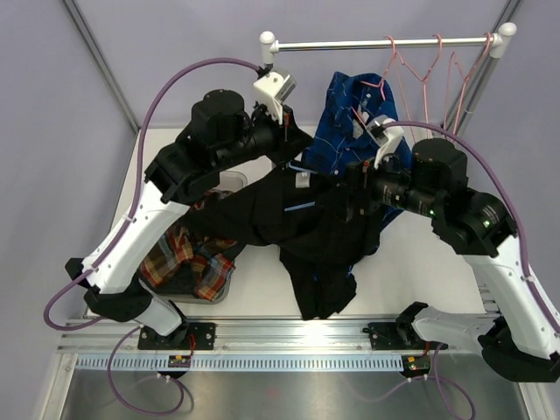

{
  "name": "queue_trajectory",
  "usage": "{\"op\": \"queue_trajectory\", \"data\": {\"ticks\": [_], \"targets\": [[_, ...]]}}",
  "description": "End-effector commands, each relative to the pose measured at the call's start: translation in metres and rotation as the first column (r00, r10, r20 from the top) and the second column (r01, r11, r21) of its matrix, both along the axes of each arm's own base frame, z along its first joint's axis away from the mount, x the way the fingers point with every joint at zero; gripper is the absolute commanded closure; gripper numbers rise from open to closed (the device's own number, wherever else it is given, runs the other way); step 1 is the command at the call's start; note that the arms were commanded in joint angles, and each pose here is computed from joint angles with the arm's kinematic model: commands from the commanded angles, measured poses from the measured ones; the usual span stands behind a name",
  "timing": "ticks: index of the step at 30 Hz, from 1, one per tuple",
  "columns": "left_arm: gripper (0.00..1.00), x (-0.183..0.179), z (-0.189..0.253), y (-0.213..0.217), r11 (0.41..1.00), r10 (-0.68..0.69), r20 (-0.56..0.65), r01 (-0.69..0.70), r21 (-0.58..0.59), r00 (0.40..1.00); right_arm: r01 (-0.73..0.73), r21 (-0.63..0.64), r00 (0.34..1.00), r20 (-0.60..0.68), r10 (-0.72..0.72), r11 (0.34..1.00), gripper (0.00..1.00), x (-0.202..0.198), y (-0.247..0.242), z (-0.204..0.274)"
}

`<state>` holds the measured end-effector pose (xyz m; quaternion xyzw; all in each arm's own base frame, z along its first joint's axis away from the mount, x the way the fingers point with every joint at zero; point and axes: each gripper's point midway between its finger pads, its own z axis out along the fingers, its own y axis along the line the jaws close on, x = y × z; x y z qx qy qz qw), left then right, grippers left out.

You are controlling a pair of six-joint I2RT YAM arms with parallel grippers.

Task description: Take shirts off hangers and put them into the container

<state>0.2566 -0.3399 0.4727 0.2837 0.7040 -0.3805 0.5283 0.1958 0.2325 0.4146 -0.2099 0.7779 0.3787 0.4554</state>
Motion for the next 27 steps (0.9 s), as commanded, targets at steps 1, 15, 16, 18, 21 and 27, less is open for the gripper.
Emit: {"op": "queue_trajectory", "data": {"ticks": [1, 15, 16, 18, 21, 27], "targets": [[1.0, 0.023, 0.045, 0.037, 0.982, 0.186, 0.109, -0.184, -0.027, 0.976, 0.025, -0.009, 0.999, 0.023, -0.025, 1.0, 0.0, -0.021, -0.022, -0.001], [1.0, 0.002, 0.065, 0.063, 0.978, 0.204, 0.123, -0.197, -0.062, 0.971, 0.116, 0.003, 0.992, 0.046, -0.116, 0.993, 0.04, -0.012, -0.033, -0.026], [1.0, -0.002, 0.066, 0.06, 0.982, 0.179, 0.121, -0.171, -0.074, 0.976, 0.106, 0.015, 0.993, 0.049, -0.107, 0.994, 0.06, -0.009, -0.027, -0.019], [1.0, 0.001, 0.057, 0.055, 0.984, 0.175, 0.104, -0.169, -0.062, 0.979, 0.111, 0.024, 0.992, 0.05, -0.112, 0.994, 0.08, -0.004, -0.023, -0.012], [1.0, 0.002, 0.054, 0.051, 0.984, 0.169, 0.096, -0.164, -0.063, 0.981, 0.105, 0.03, 0.992, 0.064, -0.106, 0.994, 0.11, 0.005, -0.012, -0.002], [1.0, 0.007, 0.053, 0.046, 0.985, 0.166, 0.09, -0.16, -0.067, 0.982, 0.17, -0.023, 0.981, 0.096, -0.167, 0.985, 0.16, 0.028, 0.01, 0.005]]}}
